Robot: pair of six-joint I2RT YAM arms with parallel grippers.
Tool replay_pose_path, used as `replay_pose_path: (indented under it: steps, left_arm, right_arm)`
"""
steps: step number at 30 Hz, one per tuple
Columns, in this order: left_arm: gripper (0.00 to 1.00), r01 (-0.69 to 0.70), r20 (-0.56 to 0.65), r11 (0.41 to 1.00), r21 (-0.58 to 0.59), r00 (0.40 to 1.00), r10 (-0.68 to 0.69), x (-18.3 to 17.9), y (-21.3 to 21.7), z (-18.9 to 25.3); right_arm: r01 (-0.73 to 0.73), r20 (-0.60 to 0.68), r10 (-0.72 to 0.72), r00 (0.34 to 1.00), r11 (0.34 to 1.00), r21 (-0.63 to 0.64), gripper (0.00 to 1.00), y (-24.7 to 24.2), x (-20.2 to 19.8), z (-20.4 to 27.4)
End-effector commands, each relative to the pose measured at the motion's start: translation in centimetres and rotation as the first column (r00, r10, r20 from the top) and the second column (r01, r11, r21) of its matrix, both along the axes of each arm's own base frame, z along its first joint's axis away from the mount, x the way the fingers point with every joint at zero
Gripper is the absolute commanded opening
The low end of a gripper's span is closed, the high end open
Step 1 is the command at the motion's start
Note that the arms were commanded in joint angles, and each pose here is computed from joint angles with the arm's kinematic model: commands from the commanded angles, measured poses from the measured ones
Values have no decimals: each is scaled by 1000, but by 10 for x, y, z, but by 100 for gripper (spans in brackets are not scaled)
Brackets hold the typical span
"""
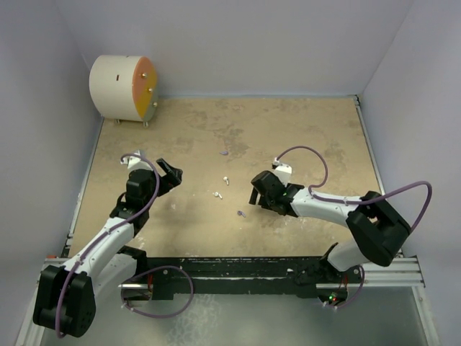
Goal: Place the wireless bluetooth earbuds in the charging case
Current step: Pick up the charging case at the center of the board.
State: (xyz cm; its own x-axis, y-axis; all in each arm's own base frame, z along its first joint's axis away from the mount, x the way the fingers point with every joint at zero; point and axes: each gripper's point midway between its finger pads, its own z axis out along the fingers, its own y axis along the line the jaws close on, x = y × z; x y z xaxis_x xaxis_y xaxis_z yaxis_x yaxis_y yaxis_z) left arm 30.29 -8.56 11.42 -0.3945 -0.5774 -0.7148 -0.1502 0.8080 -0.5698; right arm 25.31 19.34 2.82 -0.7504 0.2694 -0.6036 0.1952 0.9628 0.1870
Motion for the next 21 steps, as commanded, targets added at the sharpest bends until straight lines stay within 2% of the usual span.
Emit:
replay_pose_path:
  steps: [1, 4, 10, 13, 18, 21]
  left_arm:
    - [89, 7, 48, 1000, -13, 999, -7, 2, -3, 10]
    - [89, 9, 50, 1000, -13, 999, -8, 2, -3, 11]
    - [89, 7, 46, 1000, -9, 999, -7, 1, -2, 10]
    - [89, 6, 47, 1000, -6, 999, -5, 1, -2, 10]
    - [89, 3, 41, 1000, 3, 999, -3, 0, 0, 8]
    - [89, 1, 36, 1000, 13, 999, -1, 0, 1, 8]
  right_arm:
    - [-15, -25, 14, 1000, 999, -39, 80, -5, -5, -10]
    - [-12, -31, 10, 999, 998, -56, 71, -8, -7, -12]
    - [-11, -37, 7, 999, 996, -91, 62, -11, -5, -16]
    - [-12, -36, 8, 999, 994, -104, 54, -12, -3, -19]
    - [-23, -11, 22, 1000, 993, -112, 34, -3, 9, -16]
    - [-53, 25, 55, 998, 996, -66, 32, 20, 27, -10]
